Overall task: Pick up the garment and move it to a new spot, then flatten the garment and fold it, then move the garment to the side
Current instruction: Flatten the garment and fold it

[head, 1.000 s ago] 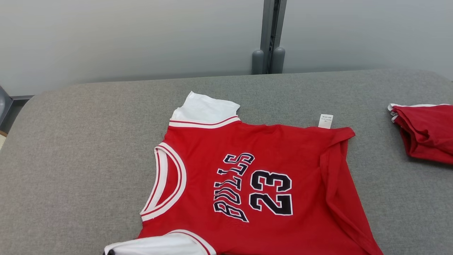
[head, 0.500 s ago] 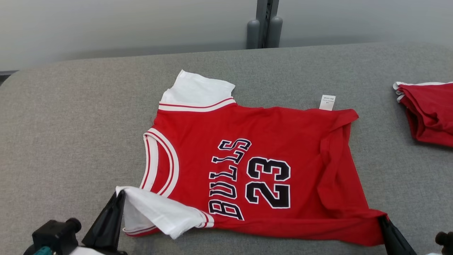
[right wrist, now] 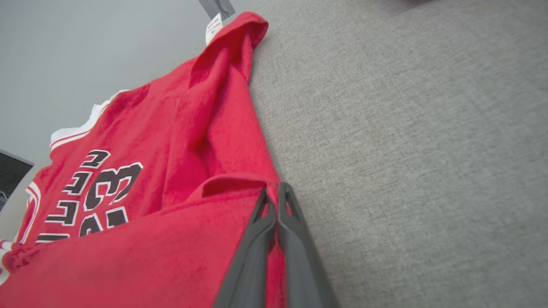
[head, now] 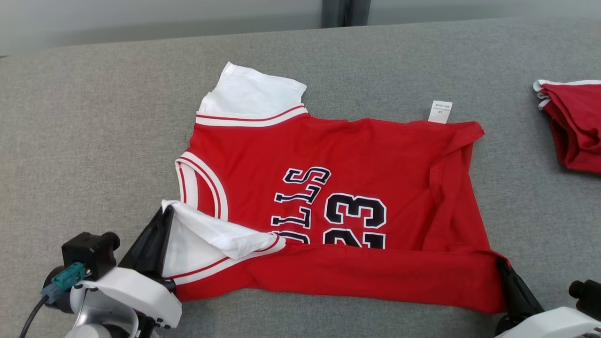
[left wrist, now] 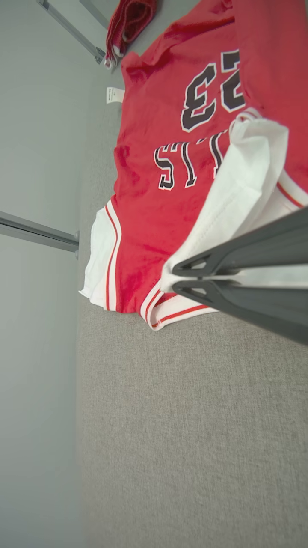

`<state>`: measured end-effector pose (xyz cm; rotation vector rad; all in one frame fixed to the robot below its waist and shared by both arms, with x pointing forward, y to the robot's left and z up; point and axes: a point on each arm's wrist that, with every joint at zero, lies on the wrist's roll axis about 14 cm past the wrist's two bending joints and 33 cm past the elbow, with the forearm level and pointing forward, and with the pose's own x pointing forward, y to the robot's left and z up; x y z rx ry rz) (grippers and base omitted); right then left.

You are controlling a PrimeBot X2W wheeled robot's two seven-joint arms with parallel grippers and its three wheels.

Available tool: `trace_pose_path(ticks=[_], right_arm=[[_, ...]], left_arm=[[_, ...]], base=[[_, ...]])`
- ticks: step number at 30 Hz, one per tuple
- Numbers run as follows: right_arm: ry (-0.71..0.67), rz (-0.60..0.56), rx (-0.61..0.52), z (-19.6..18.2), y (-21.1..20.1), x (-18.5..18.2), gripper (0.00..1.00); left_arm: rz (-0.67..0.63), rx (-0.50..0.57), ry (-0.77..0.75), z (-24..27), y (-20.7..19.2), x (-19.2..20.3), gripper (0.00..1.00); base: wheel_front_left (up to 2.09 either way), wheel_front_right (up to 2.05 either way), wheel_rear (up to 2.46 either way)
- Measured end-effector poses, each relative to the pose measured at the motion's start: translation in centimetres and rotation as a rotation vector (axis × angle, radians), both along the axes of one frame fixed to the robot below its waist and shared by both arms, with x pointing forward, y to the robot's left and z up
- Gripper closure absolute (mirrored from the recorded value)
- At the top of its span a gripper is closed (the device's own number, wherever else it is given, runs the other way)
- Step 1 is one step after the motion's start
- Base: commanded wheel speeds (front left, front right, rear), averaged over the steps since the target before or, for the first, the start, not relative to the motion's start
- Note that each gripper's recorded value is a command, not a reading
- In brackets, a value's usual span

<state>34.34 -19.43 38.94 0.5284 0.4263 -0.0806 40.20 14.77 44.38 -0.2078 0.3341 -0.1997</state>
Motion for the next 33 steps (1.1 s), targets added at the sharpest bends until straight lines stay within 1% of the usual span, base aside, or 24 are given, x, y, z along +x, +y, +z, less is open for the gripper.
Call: trace_pose_path(ticks=[2, 3, 4, 5, 6, 9, 11, 16, 18, 21, 24, 28, 33], right_arm=[[0.010, 0.004, -0.002, -0.4, 0.1, 0.1, 1.00], [0.012, 0.008, -0.001, -0.4, 0.2, 0.2, 1.00], [0.007, 0.011, 0.000, -0.4, 0.4, 0.3, 0.81], [-0.002, 0.016, -0.004, -0.2, 0.6, 0.5, 0.35], [-0.009, 0.020, -0.005, 0.0, 0.7, 0.5, 0.00], [-0.084, 0.025, -0.026, 1.7, 0.7, 1.2, 0.00], [-0.172, 0.017, -0.054, 3.8, 0.4, 1.9, 0.00], [-0.379, 0.007, -0.210, 8.6, -0.9, 2.7, 0.00], [-0.435, 0.004, -0.259, 10.0, -1.1, 2.9, 0.00], [-0.471, 0.012, -0.326, 10.9, -1.3, 2.6, 0.00], [-0.495, 0.039, -0.364, 11.5, -0.7, 2.2, 0.00], [-0.488, 0.065, -0.372, 11.1, 0.0, 1.3, 0.00], [-0.470, 0.067, -0.360, 10.4, 0.3, 0.6, 0.00]], left_arm=[[0.000, -0.004, 0.000, -0.4, 0.0, 0.4, 1.00], [0.001, -0.007, -0.004, -0.6, -0.1, 0.6, 0.58], [0.004, -0.013, -0.006, -0.7, -0.1, 0.6, 0.00], [0.004, -0.017, -0.002, -0.9, -0.1, 0.6, 0.00], [0.009, -0.028, -0.007, -1.0, -0.2, 0.6, 0.00], [0.045, -0.042, -0.061, -0.1, 0.3, 0.8, 0.00], [0.084, -0.048, -0.109, 0.7, 0.8, 0.9, 0.00], [0.171, -0.035, -0.233, 3.1, 1.8, 0.2, 0.00], [0.195, -0.022, -0.272, 3.9, 2.1, -0.2, 0.00], [0.220, -0.008, -0.306, 4.6, 2.5, -1.1, 0.00], [0.229, 0.017, -0.323, 4.8, 2.8, -2.2, 0.00], [0.234, 0.039, -0.310, 4.3, 2.9, -3.8, 0.00], [0.229, 0.032, -0.283, 3.6, 2.4, -4.7, 0.00]], base=[[0.00, 0.00, 0.00], [0.00, 0.00, 0.00], [0.00, 0.00, 0.00], [0.00, 0.00, 0.00], [0.00, 0.00, 0.00], [0.00, 0.00, 0.00], [0.00, 0.00, 0.00], [0.00, 0.00, 0.00], [0.00, 0.00, 0.00], [0.00, 0.00, 0.00], [0.00, 0.00, 0.00], [0.00, 0.00, 0.00], [0.00, 0.00, 0.00]])
